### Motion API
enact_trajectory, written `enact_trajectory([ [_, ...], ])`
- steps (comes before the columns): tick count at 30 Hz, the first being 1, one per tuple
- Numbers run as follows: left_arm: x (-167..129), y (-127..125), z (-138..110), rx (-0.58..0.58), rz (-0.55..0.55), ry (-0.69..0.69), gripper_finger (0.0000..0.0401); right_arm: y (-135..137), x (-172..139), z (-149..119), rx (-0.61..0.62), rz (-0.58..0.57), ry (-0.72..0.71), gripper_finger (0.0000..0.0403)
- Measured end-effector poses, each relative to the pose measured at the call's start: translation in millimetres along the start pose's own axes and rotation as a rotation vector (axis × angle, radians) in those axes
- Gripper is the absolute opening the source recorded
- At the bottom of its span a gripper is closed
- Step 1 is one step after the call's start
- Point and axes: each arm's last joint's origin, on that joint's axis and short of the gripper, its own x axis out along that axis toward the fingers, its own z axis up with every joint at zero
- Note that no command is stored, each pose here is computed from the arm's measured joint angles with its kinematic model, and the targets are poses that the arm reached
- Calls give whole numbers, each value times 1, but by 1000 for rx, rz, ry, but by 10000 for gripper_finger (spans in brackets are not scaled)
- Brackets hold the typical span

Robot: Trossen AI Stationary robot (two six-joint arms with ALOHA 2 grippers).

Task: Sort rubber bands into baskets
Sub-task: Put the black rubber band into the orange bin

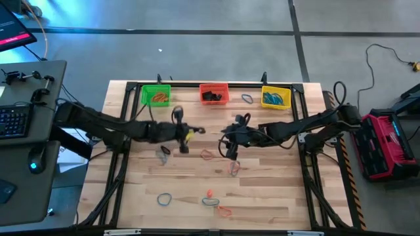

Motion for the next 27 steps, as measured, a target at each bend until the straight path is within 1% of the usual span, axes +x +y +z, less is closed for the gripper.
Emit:
enact_trajectory([
  [6,21,51,-17,-148,44,34,1,-1,0,-4,17,-24,37,172],
  [9,31,75,-26,-201,53,14,1,-1,0,-4,14,-27,36,172],
  [11,37,90,-30,-227,50,24,1,-2,0,-4,13,-39,34,172],
  [15,53,119,-30,-239,50,15,1,-2,0,-4,13,-41,36,172],
  [19,75,145,-32,-256,46,37,1,-2,0,-4,17,-43,41,172],
  [23,101,163,-37,-265,-12,79,1,-2,0,-4,18,-42,40,172],
  [27,122,177,-45,-277,-34,136,1,-2,0,-4,18,-43,41,172],
])
